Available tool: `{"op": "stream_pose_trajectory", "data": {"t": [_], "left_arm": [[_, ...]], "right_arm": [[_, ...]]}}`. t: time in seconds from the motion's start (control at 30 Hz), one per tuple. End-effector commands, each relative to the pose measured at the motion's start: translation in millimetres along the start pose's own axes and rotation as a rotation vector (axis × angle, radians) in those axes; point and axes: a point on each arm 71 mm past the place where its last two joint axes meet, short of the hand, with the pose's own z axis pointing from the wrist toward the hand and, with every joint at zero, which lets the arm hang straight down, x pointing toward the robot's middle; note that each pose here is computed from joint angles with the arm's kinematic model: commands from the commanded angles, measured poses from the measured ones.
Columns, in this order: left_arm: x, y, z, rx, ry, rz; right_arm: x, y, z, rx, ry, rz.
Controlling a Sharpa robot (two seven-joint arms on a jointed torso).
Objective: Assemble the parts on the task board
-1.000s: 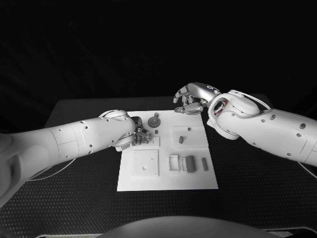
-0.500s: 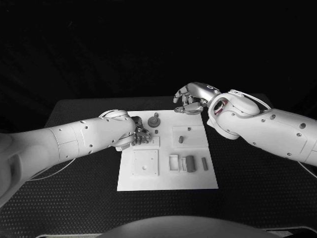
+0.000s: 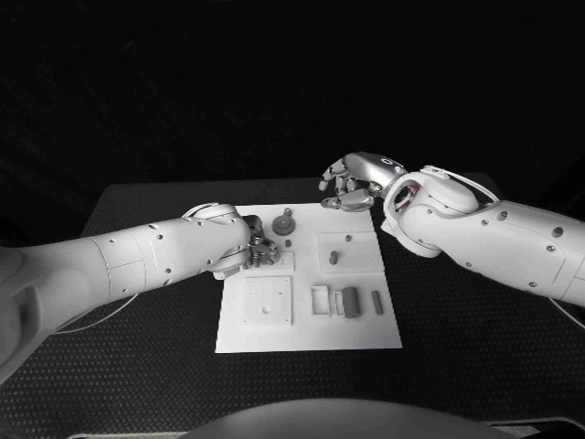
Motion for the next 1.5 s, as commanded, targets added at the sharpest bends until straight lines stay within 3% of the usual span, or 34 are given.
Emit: {"op": "stream_pose_trajectory", "data": {"t": [0.03,1.5], "left_arm": [[1.8,-2.2,-0.1,0.003,0.001,0.015],[0.2,-0.5,0.4,0.011,-0.019,0.012]], "right_arm": [[0.4,0.8,0.1,-0.007,0.009,-0.003],[0.2,-0.3,-0.2,-0.004,0.009,-0.001]]}}
